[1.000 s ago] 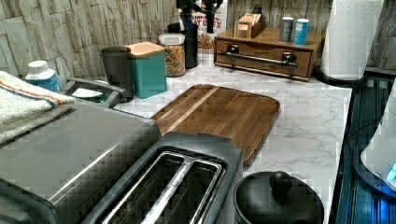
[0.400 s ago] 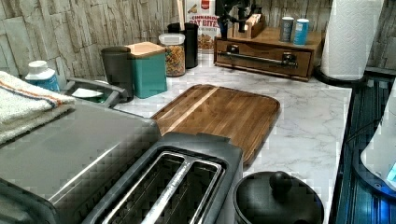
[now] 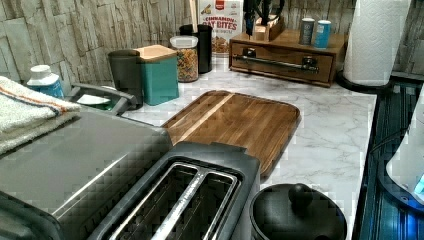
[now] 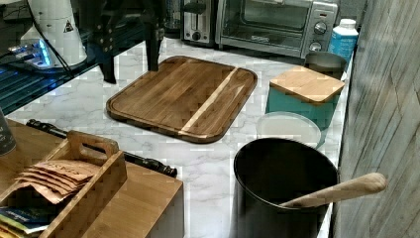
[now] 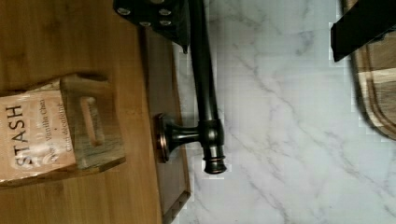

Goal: Open the drawer.

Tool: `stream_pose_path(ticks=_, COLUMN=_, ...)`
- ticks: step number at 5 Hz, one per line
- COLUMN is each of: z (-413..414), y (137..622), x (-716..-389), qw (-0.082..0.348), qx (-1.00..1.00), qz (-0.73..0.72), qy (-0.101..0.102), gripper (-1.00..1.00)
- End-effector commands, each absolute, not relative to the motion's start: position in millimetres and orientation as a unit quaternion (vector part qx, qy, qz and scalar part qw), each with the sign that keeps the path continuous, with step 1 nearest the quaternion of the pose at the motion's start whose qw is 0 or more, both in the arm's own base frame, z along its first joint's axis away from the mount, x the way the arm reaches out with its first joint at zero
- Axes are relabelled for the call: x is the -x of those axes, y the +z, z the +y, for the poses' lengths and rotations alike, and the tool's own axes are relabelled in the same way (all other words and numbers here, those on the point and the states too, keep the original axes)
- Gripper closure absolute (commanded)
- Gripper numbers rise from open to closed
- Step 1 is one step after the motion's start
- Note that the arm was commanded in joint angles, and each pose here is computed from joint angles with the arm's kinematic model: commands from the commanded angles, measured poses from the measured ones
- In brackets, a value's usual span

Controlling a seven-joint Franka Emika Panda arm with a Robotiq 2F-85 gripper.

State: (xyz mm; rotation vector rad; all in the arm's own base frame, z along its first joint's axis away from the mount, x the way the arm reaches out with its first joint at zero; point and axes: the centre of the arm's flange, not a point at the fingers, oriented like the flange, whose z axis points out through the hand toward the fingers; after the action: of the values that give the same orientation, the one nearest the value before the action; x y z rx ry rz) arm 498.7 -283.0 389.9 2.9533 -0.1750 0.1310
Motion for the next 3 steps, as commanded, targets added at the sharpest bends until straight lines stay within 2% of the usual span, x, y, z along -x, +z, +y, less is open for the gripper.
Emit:
stream_pose_path(ticks=1, z=-300.2, y=372.1, x=-514.4, qw=0.113, qx=-0.993, qz=-0.027, qy=0.027, gripper=-1.0)
stream_pose_path(ticks=2, z=-308.7, y=368.2, x=-503.6, qw=0.127, qx=-0.991, qz=-0.038, qy=0.026, gripper=-1.0)
stream_pose_path(ticks=3, z=-315.4, y=363.0, x=-491.2, qw=0.156, qx=-0.986, qz=-0.03, qy=0.049, gripper=-1.0)
